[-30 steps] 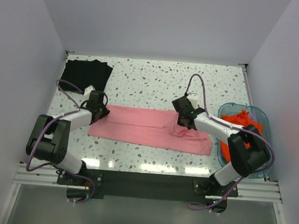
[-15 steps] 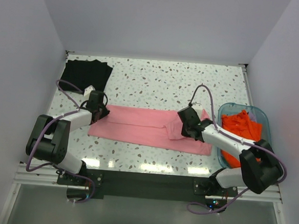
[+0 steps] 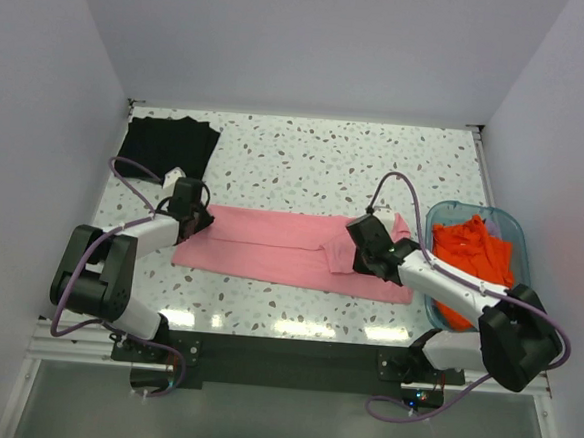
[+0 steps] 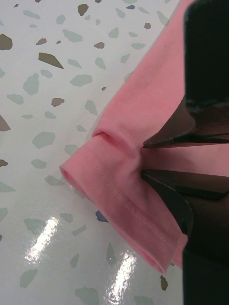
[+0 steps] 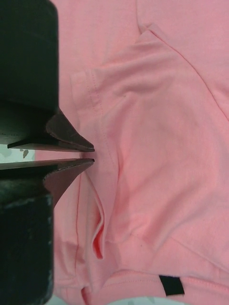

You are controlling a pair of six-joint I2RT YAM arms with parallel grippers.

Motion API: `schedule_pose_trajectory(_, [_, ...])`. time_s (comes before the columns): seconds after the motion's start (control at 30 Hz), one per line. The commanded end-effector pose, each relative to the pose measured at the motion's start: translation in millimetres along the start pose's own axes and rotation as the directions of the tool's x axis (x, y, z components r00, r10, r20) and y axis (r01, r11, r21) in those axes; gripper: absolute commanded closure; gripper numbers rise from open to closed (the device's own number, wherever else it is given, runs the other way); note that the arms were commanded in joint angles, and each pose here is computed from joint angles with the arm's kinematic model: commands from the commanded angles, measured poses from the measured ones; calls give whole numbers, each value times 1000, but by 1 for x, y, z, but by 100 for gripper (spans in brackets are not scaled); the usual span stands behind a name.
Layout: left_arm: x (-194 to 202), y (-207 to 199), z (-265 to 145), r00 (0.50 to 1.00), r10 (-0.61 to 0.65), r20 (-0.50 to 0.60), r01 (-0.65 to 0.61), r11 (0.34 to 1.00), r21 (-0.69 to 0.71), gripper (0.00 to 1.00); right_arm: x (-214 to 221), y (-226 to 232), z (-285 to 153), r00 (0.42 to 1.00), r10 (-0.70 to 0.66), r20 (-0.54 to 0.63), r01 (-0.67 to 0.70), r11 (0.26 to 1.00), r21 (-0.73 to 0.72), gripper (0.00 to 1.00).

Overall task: Fold and stack the t-shirts
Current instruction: Fold the tshirt

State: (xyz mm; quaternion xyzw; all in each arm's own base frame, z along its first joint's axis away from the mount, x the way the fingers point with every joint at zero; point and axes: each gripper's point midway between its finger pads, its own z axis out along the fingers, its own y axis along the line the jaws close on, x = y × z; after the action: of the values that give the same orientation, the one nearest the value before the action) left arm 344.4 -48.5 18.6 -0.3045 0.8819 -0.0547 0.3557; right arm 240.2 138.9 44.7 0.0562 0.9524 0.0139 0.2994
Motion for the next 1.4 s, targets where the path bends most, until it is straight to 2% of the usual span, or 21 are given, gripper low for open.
schedule_pose_trajectory(0.0, [8,5,-3,1000,3,-26,-3,1000,-2,70,-36,-9,-16,994,-10,106,2,997,76,84])
schedule_pose_trajectory(0.13, [7,3,-3,1000,3,-27,-3,1000,1,70,-62,-21,-12,992,-4,126,-13,991,131,83])
schedule_pose_trajectory(0.23, [8,3,-3,1000,1,-31,-1,1000,5,70,-68,-34,4,995,0,99,-18,983,182,83])
schedule_pose_trajectory(0.5, [9,3,-2,999,8,-35,-8,1000,5,70,-21,-42,28,1000,-8,-20,11,984,176,87])
schedule_pose_trajectory(0.6, [9,4,-2,999,8,-32,-8,1000,2,70,-5,-47,22,999,13,-30,-8,988,156,89])
schedule_pose_trajectory(0.63, [9,4,-2,1000,6,-31,-6,1000,3,70,-9,-46,14,1000,31,-3,-30,991,128,89])
schedule_pose_trajectory(0.8, [12,4,-1,999,0,-39,0,1000,1,70,4,-42,10,998,66,-21,-64,995,79,89])
schedule_pose_trajectory(0.9, [17,7,1,998,-2,-55,1,1000,-4,70,10,-33,18,994,80,-72,-76,995,59,86])
schedule_pose_trajectory(1.07, [26,18,2,998,-10,-66,7,999,-46,72,18,-21,37,986,100,-131,-93,994,62,75])
schedule_pose_trajectory(1.2, [40,44,0,997,-36,-64,25,985,-168,72,-9,-10,49,985,122,-124,-114,991,71,64])
schedule_pose_trajectory(1.33, [59,62,-14,996,-62,-58,46,971,-233,72,-42,-9,72,982,122,-142,-107,989,105,63])
schedule_pose_trajectory(1.37, [59,62,-21,995,-96,-35,85,968,-234,71,-68,-2,75,986,121,-110,-112,990,91,63])
